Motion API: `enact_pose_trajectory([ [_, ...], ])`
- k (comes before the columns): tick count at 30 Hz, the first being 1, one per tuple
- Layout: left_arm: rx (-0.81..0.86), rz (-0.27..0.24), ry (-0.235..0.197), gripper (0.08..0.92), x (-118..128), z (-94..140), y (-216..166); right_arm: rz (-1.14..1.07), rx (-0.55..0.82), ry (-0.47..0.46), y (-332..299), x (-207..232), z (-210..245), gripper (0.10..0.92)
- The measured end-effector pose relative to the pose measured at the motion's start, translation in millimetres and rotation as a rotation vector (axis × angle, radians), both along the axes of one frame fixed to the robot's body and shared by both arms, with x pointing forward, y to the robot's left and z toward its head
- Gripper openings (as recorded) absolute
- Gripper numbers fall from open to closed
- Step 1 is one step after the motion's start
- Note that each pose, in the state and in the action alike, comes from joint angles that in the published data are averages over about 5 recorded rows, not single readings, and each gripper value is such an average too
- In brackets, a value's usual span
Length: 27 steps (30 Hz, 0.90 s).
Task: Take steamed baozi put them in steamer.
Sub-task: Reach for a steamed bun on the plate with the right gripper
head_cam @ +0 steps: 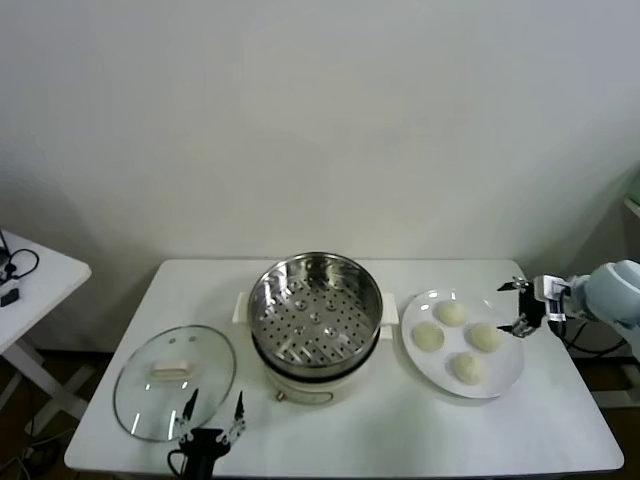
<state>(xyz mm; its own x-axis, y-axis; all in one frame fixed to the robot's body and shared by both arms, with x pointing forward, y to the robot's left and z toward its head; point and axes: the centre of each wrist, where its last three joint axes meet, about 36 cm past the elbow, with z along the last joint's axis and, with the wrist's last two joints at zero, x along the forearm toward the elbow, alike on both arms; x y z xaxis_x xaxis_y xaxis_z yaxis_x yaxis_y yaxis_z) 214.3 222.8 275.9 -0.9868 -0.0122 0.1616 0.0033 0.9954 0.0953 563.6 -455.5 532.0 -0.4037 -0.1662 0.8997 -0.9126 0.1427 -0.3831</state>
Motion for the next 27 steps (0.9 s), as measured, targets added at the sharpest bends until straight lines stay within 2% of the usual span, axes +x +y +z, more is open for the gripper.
enact_pose_trajectory([
  [11, 0.001, 0.004, 0.008, 0.823, -3.3, -2.4, -2.8, 0.077, -0.076, 0.121, 27.7, 63.4, -22.0, 0.823],
  [27, 0.023, 0.004, 0.026, 0.823, -4.0, -14.8, -0.8, 0.103, -0.129, 0.166, 60.7, 118.5, -50.7, 0.823],
])
